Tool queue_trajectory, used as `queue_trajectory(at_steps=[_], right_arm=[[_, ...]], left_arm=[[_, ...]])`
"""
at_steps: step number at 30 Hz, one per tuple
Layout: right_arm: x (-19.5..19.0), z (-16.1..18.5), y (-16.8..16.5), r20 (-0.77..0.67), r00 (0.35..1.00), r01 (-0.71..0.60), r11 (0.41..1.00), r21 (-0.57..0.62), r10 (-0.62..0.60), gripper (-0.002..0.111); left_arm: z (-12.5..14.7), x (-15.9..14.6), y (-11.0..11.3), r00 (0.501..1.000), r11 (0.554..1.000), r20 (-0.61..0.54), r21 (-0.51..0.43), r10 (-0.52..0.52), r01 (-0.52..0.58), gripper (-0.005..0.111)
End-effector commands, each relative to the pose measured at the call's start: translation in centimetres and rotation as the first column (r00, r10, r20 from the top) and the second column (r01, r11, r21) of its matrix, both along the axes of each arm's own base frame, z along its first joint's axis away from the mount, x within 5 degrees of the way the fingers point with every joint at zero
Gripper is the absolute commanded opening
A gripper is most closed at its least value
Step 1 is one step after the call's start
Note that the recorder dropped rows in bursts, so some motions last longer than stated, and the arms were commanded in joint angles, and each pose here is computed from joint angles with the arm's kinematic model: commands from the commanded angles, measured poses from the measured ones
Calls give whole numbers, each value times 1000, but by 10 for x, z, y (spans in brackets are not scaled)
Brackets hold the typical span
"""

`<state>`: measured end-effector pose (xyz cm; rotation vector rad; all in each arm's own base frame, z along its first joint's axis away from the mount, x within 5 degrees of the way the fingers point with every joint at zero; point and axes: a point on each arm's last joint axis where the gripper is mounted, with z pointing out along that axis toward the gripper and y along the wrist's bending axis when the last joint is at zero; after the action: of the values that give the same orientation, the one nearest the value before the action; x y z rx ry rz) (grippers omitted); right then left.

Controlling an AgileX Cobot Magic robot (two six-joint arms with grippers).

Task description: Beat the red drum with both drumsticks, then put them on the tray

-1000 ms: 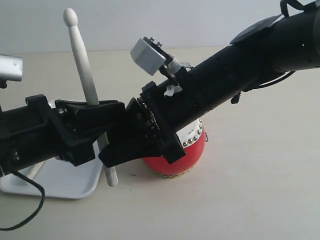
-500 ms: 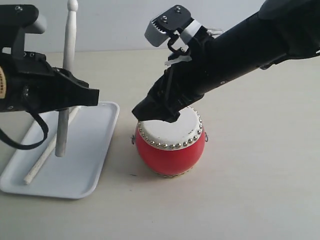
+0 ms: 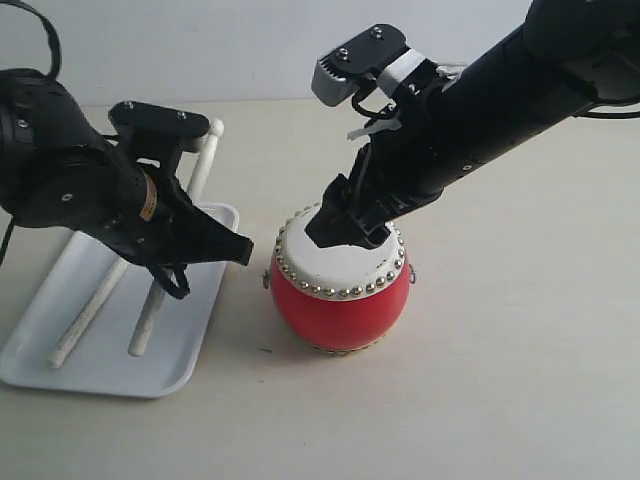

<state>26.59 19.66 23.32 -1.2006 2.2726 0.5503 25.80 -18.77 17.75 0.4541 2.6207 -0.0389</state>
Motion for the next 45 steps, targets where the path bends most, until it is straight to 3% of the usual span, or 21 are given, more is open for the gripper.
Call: queue_trajectory(at_steps=[1,4,10,18,45], right_arm=[[1,3,-2,1,1000,13,1000,0,-13,78],[1,3,-2,3,1000,14,1000,0,-14,78],[2,4,-2,9,1000,23,1000,7,-23,78],[2,4,-2,9,1000,23,1000,7,-23,78],[3,4,-2,16,999,31,999,12,-32,78]], left_arm=[[-9,12,11,997,999,-60,-14,42,-43,0],[-9,17,20,994,997,-105,-70,32,-40,0],[-13,17,20,981,986,-169,-152,-90,64,0],[-28,29,36,979,990,-200,-141,-29,1,0],[-34,30,36,983,990,-182,-138,-39,13,0]])
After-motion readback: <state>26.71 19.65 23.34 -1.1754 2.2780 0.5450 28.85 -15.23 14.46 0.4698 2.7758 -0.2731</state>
